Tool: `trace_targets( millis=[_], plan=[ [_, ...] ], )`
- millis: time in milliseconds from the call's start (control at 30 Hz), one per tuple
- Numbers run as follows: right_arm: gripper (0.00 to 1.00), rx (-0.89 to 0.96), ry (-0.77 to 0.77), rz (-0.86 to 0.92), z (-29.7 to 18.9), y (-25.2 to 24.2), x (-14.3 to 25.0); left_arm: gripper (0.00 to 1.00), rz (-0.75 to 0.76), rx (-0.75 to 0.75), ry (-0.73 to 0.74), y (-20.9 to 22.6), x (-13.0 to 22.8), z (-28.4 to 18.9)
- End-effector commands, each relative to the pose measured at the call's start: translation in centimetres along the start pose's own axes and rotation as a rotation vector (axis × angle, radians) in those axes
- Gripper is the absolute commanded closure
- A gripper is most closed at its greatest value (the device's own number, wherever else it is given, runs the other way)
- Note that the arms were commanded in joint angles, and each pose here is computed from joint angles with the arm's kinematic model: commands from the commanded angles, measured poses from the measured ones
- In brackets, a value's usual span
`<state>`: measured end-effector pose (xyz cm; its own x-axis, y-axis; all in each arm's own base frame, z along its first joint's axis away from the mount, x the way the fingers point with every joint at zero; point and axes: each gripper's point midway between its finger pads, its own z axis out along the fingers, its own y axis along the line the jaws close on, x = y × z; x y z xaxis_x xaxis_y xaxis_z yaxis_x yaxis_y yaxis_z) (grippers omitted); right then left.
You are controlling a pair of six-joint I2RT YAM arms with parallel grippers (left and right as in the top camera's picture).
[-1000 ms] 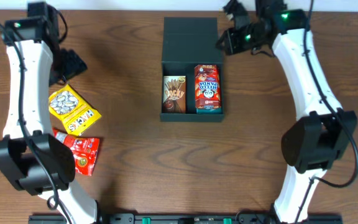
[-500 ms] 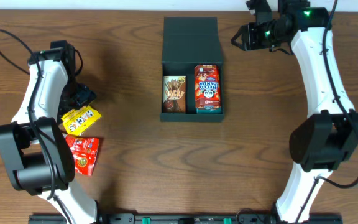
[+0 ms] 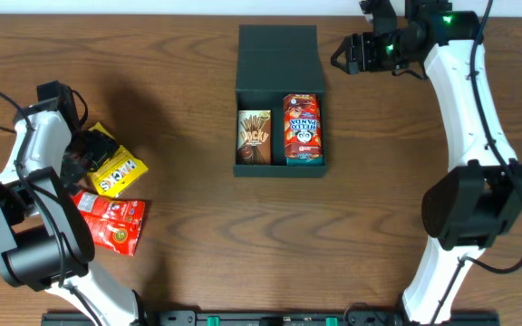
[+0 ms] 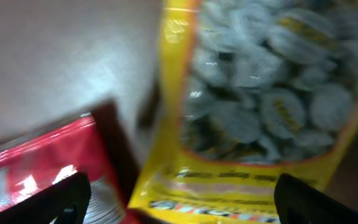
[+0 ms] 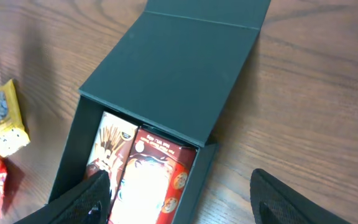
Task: Pack container
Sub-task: 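Grasp the yellow Jacks candy bag with the left gripper and lift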
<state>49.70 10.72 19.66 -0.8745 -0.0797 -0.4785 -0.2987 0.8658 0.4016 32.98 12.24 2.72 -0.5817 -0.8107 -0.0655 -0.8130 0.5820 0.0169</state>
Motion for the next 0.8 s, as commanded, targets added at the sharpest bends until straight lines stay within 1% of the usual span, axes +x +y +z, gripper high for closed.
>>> trace_targets(
  millis=[0,100,267,533,567,600,733,767],
  plan=[
    [0.29,-0.012,-0.018,0.026,-0.7,0.6,-0.4,0.05,0.12,0.062,-0.002,-1.6,0.2,0.1],
    [0.3,-0.012,-0.016,0.039,-0.7,0.6,-0.4,0.05,0.165,0.083,-0.038,-2.4,-0.5,0.0],
    [0.31,-0.013,0.003,0.054,-0.6,0.7,0.1,0.05,0.179,0.082,-0.057,-2.5,-1.2,0.6],
    [0.31,-0.013,0.006,0.074,-0.6,0.7,0.1,0.05,0.181,0.079,0.033,-2.7,0.1,3.5],
    [0.32,-0.013,0.005,0.08,-0.6,0.7,0.1,0.02,0.181,0.079,0.033,-2.7,0.0,3.6],
    [0.32,-0.013,0.005,0.081,-0.6,0.7,0.1,0.05,0.181,0.081,0.03,-2.8,-0.1,3.6],
    [0.33,-0.013,0.005,0.085,-0.6,0.7,0.1,0.35,0.161,0.086,0.023,-2.9,-0.3,3.5],
    [0.34,-0.013,0.005,0.085,-0.6,0.7,0.1,0.45,0.158,0.088,0.019,-3.0,-0.4,3.4]
  ],
)
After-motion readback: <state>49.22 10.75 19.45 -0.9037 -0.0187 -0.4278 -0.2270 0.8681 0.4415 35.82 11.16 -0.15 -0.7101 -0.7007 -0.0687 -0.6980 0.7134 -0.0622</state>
